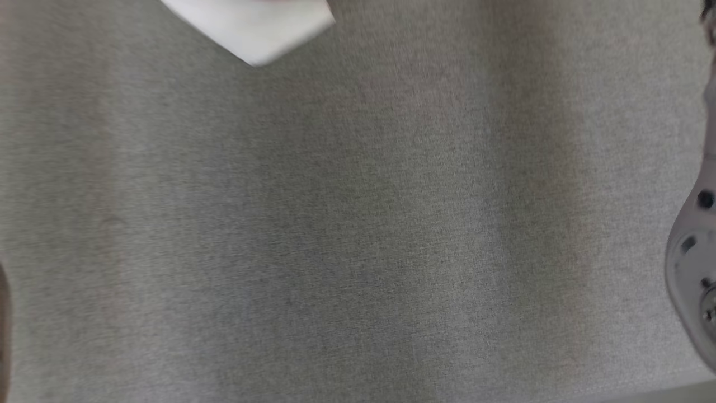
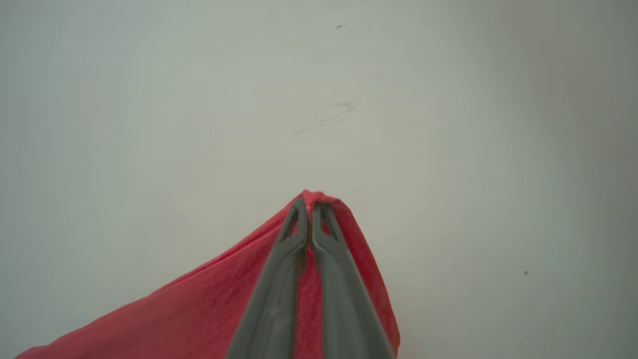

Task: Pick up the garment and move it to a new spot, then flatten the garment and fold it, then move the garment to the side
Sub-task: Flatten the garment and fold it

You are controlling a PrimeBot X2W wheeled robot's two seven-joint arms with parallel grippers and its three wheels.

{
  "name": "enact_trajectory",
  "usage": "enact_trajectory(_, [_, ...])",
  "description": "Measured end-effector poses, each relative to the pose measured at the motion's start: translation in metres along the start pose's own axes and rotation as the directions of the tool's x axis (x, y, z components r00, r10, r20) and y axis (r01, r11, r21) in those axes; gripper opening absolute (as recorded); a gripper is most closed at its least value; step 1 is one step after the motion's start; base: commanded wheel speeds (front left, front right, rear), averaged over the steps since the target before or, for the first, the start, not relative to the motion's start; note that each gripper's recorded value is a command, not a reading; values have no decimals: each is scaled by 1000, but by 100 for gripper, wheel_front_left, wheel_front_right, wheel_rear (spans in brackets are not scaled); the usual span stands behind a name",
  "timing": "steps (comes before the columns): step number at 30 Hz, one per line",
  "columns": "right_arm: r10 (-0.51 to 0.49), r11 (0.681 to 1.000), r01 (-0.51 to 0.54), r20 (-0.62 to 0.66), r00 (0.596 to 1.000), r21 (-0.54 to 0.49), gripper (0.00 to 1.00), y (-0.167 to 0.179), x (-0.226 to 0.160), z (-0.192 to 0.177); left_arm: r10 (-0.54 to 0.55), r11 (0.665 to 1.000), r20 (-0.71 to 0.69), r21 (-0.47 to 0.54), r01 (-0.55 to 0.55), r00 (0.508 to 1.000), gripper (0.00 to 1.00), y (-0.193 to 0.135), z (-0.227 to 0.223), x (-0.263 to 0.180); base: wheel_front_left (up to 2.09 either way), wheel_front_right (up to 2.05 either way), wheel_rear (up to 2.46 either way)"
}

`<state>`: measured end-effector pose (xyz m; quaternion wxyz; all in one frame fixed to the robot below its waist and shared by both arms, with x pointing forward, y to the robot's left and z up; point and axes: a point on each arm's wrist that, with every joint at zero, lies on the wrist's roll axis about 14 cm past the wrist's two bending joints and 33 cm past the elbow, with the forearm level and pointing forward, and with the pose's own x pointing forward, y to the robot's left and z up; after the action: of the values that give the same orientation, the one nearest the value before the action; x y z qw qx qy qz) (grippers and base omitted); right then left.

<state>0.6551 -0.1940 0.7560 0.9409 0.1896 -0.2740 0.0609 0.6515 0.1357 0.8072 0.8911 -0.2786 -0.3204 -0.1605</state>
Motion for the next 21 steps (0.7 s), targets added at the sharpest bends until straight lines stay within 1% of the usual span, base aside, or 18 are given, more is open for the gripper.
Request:
enact_trajectory(2, [-24, 1000, 24, 72, 997, 5, 0, -10, 9, 5, -26, 1000, 56, 12, 25, 998, 0, 1, -3, 8, 0, 0, 0])
enact_trajectory(4, [-31, 999, 33, 104, 994, -19, 0, -16, 15, 3, -59, 998, 118, 14, 57, 991, 0, 0, -3, 15, 0, 0, 0])
enact_trajectory(6, [-37, 998, 43, 113, 993, -47, 0, -25, 18, -1, -97, 995, 173, 28, 94, 980, 0, -4, -3, 20, 0, 0, 0])
enact_trajectory(9, [-63, 993, 71, 94, 994, -91, 0, -46, 14, -19, -129, 992, 198, 19, 128, 972, 0, -1, -18, 18, 0, 0, 0])
enact_trajectory(11, [-84, 988, 94, 82, 993, -126, 0, -62, 7, -31, -135, 991, 176, 2, 137, 975, 0, 5, -39, 13, 0, 0, 0])
enact_trajectory(14, [-112, 976, 105, -24, 993, -193, 0, -84, -17, -81, -102, 994, 75, -34, 105, 992, 0, 26, -92, -9, 0, 0, 0])
enact_trajectory(17, [-90, 963, 51, -138, 986, -264, 0, -90, -38, -125, -71, 995, -58, -78, 66, 996, 0, 44, -147, -41, 0, 0, 0])
enact_trajectory(19, [-70, 959, 11, -200, 977, -283, 0, -89, -52, -146, -59, 993, -120, -104, 46, 991, 0, 51, -166, -60, 0, 0, 0])
enact_trajectory(21, [-57, 957, -20, -252, 966, -290, 0, -89, -66, -161, -40, 993, -161, -113, 22, 986, 0, 60, -174, -76, 0, 0, 0])
